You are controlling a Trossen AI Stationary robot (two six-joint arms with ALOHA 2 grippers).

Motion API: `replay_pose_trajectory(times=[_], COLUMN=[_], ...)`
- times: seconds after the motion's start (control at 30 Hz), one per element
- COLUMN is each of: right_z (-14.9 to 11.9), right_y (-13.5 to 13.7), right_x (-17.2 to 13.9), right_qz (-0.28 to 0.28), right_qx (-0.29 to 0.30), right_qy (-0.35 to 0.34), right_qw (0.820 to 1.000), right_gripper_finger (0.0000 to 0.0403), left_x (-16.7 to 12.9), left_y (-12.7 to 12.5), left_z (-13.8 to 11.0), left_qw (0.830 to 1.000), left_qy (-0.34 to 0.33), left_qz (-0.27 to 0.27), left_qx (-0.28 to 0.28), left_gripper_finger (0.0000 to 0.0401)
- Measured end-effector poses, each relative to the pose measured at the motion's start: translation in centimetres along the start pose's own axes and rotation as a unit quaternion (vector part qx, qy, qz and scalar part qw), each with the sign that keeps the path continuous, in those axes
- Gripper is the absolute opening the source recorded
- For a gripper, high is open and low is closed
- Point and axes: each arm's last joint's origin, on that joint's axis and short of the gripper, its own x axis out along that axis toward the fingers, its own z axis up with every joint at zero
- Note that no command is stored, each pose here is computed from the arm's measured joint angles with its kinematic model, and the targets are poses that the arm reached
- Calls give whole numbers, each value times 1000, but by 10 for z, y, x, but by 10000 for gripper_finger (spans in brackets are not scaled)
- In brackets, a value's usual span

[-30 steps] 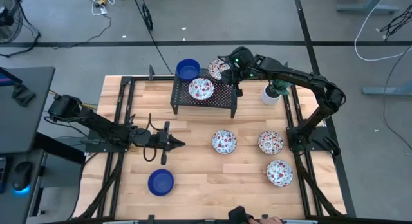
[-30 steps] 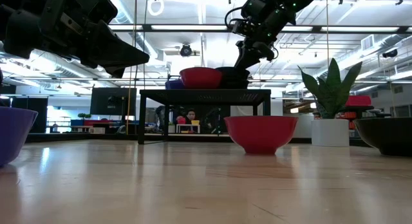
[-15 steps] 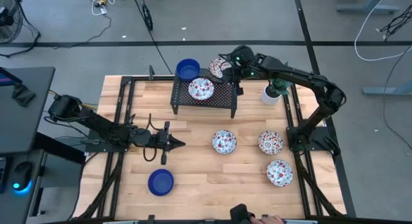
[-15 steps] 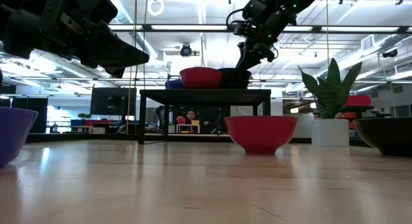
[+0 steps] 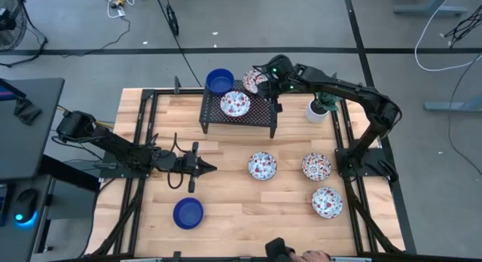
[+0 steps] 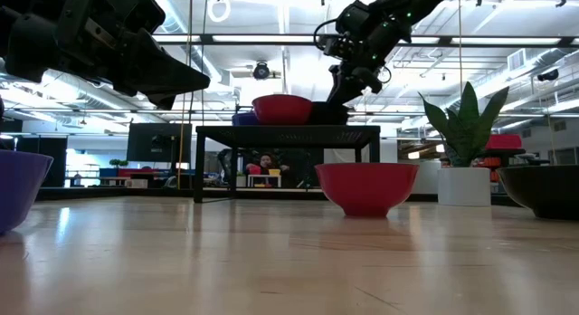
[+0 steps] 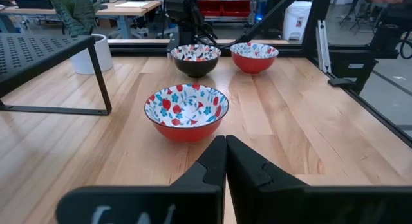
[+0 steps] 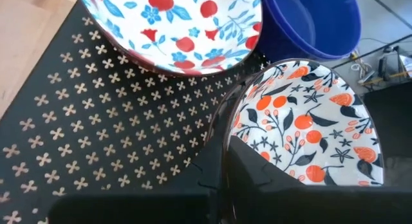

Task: Pick & Place Mini bowls
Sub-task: Stack the bottom orange bowl on top of the other orange bowl on the shelf

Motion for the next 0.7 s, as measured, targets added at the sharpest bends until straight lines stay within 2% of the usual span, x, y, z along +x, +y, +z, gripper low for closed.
replay_pose_trajectory(times=[0.5, 0.7], right_z=[1, 2], right_y=[0, 2], right_x=[3, 0], right_qz=[-4, -12], right_qx=[-3, -5], right_qy=[5, 13], right_qw=[1000, 1000], right_gripper_finger=[19, 31], left_x=[0, 0], left_y=[0, 0], left_z=[0, 0], left_qw=[1000, 1000], left_qy=[1, 1], left_qz=[2, 2], left_qx=[4, 4], left_gripper_finger=[16, 16])
